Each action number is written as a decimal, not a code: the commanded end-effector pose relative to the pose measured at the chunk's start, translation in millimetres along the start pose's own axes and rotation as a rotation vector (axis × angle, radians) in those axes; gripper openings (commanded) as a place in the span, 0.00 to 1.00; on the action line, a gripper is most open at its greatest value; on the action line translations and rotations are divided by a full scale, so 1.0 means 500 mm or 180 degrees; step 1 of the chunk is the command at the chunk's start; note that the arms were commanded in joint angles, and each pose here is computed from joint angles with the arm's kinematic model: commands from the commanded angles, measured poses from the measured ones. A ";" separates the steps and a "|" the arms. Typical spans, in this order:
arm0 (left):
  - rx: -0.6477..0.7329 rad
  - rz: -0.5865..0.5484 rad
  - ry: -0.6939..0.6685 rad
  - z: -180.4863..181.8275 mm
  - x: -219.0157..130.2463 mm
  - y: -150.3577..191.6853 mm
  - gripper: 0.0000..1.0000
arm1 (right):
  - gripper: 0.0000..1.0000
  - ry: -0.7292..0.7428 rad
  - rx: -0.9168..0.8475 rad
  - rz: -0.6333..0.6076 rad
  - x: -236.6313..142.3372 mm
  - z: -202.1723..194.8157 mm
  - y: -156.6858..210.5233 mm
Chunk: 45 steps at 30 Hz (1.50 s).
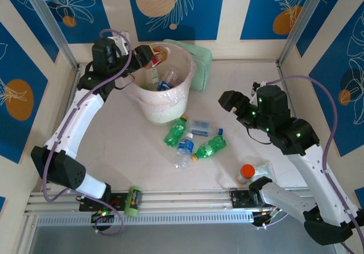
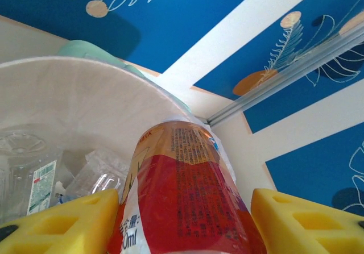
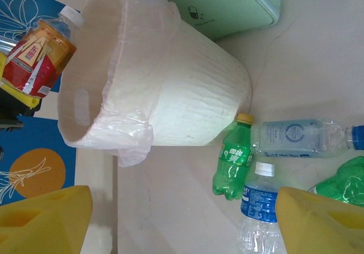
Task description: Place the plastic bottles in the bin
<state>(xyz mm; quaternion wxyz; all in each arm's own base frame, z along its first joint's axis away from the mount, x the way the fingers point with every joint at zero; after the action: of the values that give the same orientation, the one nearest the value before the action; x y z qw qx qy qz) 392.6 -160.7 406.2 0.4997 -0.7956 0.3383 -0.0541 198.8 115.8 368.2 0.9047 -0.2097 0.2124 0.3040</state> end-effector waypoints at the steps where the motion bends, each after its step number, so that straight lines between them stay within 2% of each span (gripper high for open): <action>1: 0.0133 -0.0220 -0.0040 0.001 -0.002 -0.040 0.66 | 0.84 0.0127 0.0068 0.0014 0.001 -0.024 0.003; 4: 0.0124 -0.0248 -0.0044 0.001 0.000 -0.043 0.77 | 0.84 0.0146 0.0071 0.0017 0.002 -0.026 0.003; 6: 0.0150 -0.0288 -0.0069 -0.001 -0.006 -0.050 0.80 | 0.84 0.0157 0.0068 0.0020 0.004 -0.027 0.002; 11: 0.0186 -0.0376 -0.0057 -0.020 -0.034 -0.070 0.79 | 0.83 0.0237 0.0062 0.0041 0.013 -0.029 0.001; 17: 0.0130 -0.0541 0.0422 -0.091 -0.094 -0.084 0.76 | 0.80 0.0557 0.0093 0.0101 0.035 -0.052 0.006; 23: 0.0315 -0.0458 0.1024 -0.171 -0.155 -0.032 0.75 | 0.78 0.1174 0.0265 0.0167 0.070 -0.116 0.021; 28: 0.0380 -0.0137 0.1365 -0.202 -0.184 0.054 0.76 | 0.76 0.1537 0.0389 0.0300 0.111 -0.158 0.042; 36: 0.0066 0.0199 0.1342 -0.172 -0.187 0.170 0.76 | 0.78 0.1949 0.0452 0.0629 0.207 -0.218 0.098; 45: 0.0070 0.0217 0.1349 -0.172 -0.189 0.178 0.76 | 0.81 0.2454 0.0596 0.0670 0.263 -0.290 0.122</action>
<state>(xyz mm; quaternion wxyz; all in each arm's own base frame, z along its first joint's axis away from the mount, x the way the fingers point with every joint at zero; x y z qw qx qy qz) 246.7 -192.1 384.8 0.4305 -0.7540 0.4631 -0.1781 217.6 146.4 175.0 0.7416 -0.2200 0.5673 0.2825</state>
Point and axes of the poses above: each hand's point on the last joint's axis, 136 mm out from that joint toward the fingers, its own x axis out along the fingers, its own z axis along the line the jaws close on, y = z × x, the point moved 5 cm from there along -x, back along the fingers, and after that the axes turned 15 degrees about x, right-handed, at the moved point
